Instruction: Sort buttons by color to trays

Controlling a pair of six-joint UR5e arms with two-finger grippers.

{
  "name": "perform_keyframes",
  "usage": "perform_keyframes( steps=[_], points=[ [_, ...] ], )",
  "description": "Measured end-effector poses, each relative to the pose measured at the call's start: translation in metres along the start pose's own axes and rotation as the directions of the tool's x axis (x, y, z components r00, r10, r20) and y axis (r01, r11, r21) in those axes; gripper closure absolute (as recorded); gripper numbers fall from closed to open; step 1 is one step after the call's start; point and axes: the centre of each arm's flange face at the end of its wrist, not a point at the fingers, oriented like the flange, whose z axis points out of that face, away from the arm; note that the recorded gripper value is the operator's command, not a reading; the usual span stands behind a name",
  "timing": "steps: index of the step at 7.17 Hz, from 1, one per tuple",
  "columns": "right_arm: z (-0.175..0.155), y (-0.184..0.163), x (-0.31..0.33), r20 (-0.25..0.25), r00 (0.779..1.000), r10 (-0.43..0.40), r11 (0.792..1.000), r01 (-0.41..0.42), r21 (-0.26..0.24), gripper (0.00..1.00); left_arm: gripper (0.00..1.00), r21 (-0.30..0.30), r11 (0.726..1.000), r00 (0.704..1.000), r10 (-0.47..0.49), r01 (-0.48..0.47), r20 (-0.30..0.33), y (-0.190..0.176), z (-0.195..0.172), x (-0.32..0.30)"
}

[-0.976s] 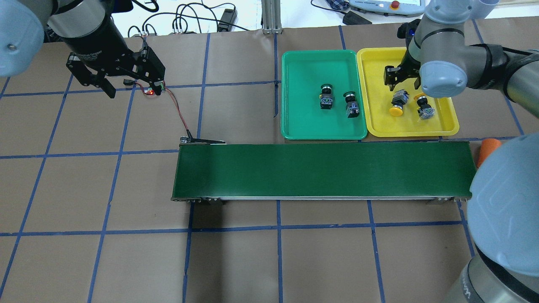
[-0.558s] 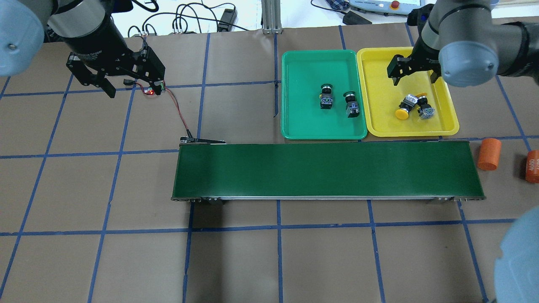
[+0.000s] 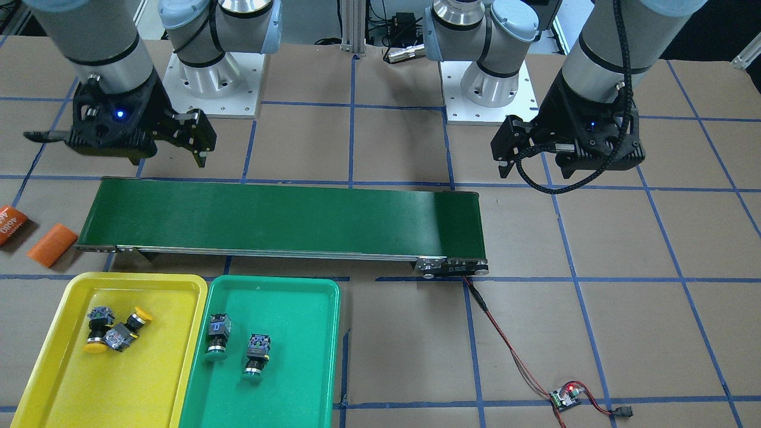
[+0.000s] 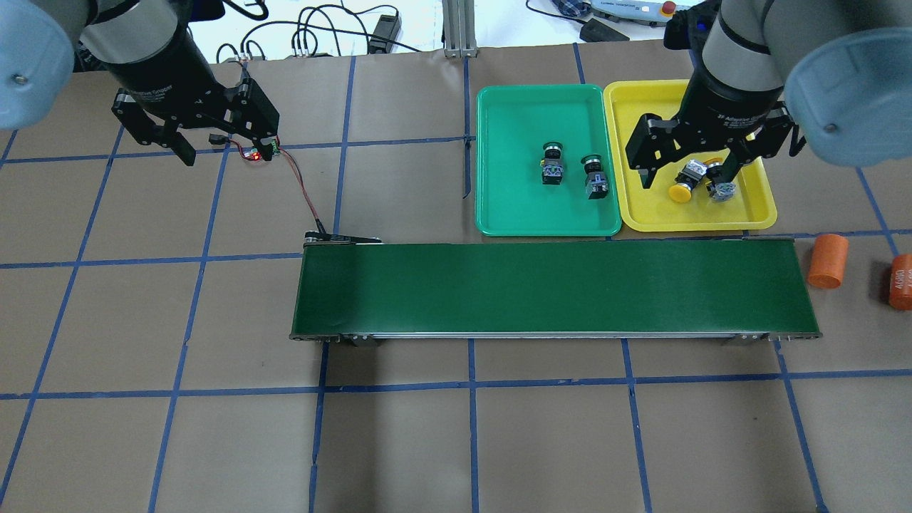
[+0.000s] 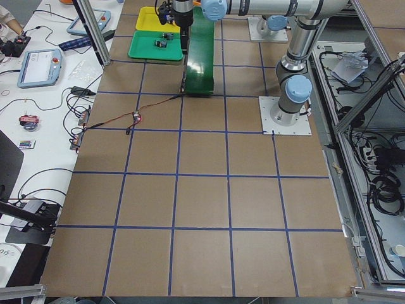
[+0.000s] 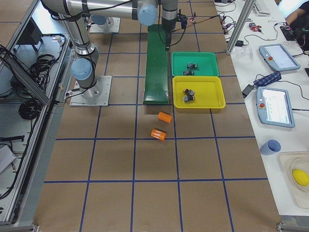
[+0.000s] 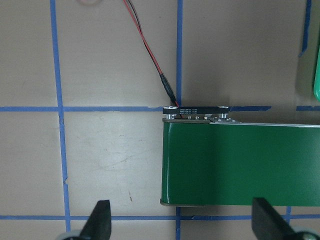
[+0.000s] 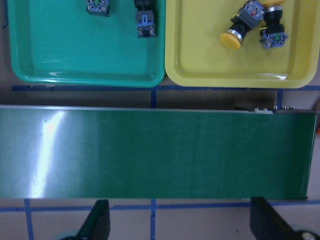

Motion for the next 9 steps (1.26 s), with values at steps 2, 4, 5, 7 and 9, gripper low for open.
perform_keyframes(
  steps=[2, 4, 5, 7, 9],
  points=[
    [-0.013, 0.036, -0.002, 0.009, 1.000, 0.008, 0.997, -0.007, -0.076, 0.00, 0.00, 0.001, 1.000, 1.000, 0.000, 0.000, 0.000, 0.000, 0.000, 0.000],
    [-0.017, 0.041, 0.001, 0.014, 1.000, 0.019, 0.997, -0.018, -0.076, 0.00, 0.00, 0.000, 1.000, 1.000, 0.000, 0.000, 0.000, 0.000, 0.000, 0.000],
    [-0.018, 0.040, 0.000, 0.016, 1.000, 0.020, 0.998, -0.019, -0.064, 0.00, 0.00, 0.000, 1.000, 1.000, 0.000, 0.000, 0.000, 0.000, 0.000, 0.000],
    [-0.015, 0.032, -0.001, 0.017, 1.000, 0.025, 1.000, -0.025, -0.019, 0.00, 0.00, 0.000, 1.000, 1.000, 0.000, 0.000, 0.000, 0.000, 0.000, 0.000],
    [-0.004, 0.031, -0.002, 0.015, 1.000, 0.026, 1.000, -0.026, -0.012, 0.00, 0.00, 0.000, 1.000, 1.000, 0.000, 0.000, 0.000, 0.000, 0.000, 0.000]
  ],
)
